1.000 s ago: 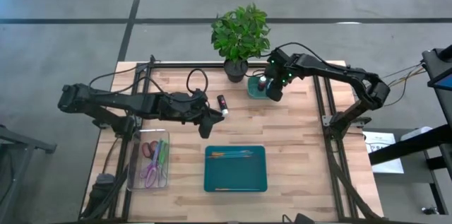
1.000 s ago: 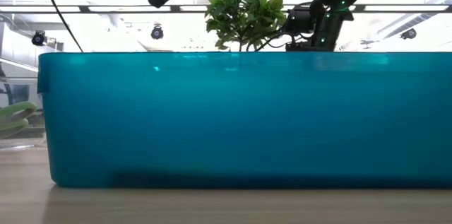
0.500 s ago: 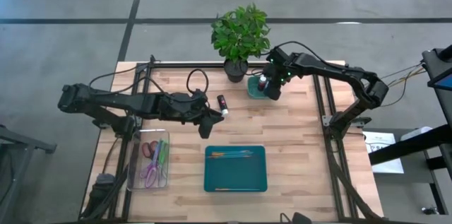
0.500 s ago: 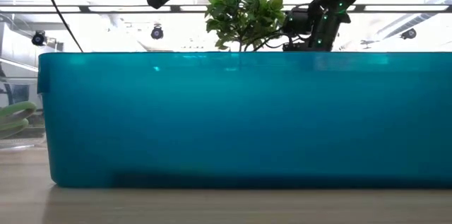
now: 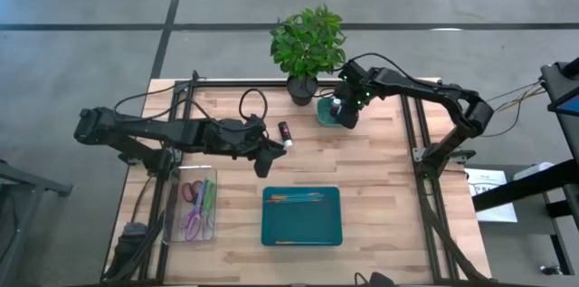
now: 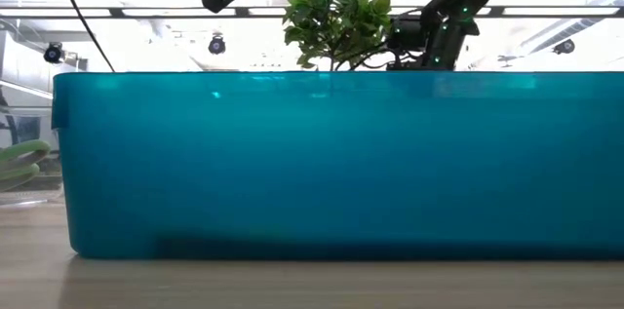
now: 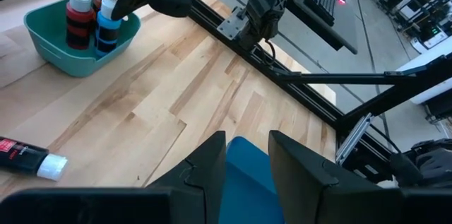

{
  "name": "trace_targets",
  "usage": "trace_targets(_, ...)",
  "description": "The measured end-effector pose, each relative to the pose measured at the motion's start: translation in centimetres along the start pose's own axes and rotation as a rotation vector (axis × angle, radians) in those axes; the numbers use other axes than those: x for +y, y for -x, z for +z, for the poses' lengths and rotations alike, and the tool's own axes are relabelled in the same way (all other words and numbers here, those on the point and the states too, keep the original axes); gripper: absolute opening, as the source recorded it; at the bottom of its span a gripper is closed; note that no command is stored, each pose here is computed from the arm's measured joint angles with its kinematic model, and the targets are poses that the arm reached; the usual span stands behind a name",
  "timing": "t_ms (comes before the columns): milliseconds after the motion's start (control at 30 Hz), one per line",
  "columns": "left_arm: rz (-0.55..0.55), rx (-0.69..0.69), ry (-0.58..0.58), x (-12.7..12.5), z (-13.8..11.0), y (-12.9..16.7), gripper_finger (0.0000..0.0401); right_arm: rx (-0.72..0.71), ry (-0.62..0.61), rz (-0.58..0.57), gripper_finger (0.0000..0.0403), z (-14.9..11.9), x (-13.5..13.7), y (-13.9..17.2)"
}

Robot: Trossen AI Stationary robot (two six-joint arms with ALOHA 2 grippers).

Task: Pick & Place Paint Supplies
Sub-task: Put the blue paint bottle into the green bin

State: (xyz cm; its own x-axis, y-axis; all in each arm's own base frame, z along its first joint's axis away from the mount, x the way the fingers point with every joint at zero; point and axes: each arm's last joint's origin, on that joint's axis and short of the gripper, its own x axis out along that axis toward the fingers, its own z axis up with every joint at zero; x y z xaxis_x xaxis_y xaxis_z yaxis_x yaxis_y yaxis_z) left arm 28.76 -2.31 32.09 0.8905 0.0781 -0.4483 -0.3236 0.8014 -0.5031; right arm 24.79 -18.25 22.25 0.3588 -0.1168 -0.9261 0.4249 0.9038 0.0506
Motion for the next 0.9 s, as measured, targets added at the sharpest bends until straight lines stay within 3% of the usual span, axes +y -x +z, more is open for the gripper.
trace_targets(367,0.006,0.008,0.003,0.1,-0.1,0.0,0.0116,0.009,0.004,0.017,0.0107,1.4,0.0,-0.6)
trace_targets(900,0.012,0.016,0.003,0.1,-0.2,0.0,0.0116,0.020,0.014,0.044,0.0120,1.4,0.4,-0.8)
